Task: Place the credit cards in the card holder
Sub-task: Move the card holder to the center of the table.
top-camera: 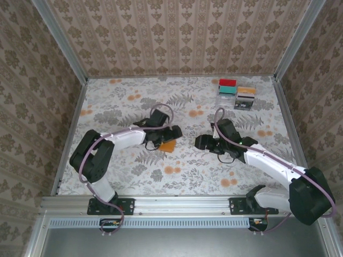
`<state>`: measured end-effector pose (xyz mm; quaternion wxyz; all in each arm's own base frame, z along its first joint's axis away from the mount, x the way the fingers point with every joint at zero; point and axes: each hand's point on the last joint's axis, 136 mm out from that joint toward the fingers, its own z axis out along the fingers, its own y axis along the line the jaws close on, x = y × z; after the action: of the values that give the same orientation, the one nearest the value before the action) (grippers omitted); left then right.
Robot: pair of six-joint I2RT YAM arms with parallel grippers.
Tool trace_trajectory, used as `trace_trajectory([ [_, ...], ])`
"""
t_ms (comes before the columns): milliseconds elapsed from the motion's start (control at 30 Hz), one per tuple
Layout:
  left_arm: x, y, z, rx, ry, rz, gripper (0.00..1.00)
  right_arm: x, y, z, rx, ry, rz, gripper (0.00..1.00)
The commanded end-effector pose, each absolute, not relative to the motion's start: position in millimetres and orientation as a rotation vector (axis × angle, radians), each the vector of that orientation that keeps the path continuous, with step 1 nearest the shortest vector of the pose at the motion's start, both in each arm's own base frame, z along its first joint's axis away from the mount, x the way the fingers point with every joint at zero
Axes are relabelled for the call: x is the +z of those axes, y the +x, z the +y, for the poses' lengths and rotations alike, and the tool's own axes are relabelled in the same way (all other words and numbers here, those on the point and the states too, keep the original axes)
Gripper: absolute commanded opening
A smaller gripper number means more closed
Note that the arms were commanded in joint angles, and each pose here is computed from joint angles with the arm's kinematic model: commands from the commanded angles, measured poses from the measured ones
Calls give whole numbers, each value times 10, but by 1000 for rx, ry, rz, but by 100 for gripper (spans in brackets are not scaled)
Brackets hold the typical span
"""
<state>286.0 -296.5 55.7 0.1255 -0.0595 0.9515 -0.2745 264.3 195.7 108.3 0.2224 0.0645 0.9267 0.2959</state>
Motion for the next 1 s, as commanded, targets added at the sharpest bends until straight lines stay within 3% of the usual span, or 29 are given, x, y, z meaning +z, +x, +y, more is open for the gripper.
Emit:
trace_trajectory([
  [0, 749, 2702, -3021, -809, -236, 2760, 93, 1064, 2684, 2002, 824, 245, 2532, 60],
  [167, 1096, 2749, -2684, -716, -236, 2615, 94, 983, 2669, 2154, 845, 252, 2568, 44],
  [333, 989, 2836, -2317, -780, -300, 2625, 90, 947, 2699, 2474, 898, 196, 2597, 33],
  [700, 780, 2817, -2201, -846, -294, 2706, 80, 610, 2941, 3203, 917, 165, 2687, 26],
  [833, 729, 2790, -2197, -845, -293, 2720, 80, 423, 3007, 3271, 858, 150, 2755, 24],
  [967, 692, 2732, -2267, -865, -243, 2738, 79, 81, 2847, 3012, 618, 124, 2884, 19],
])
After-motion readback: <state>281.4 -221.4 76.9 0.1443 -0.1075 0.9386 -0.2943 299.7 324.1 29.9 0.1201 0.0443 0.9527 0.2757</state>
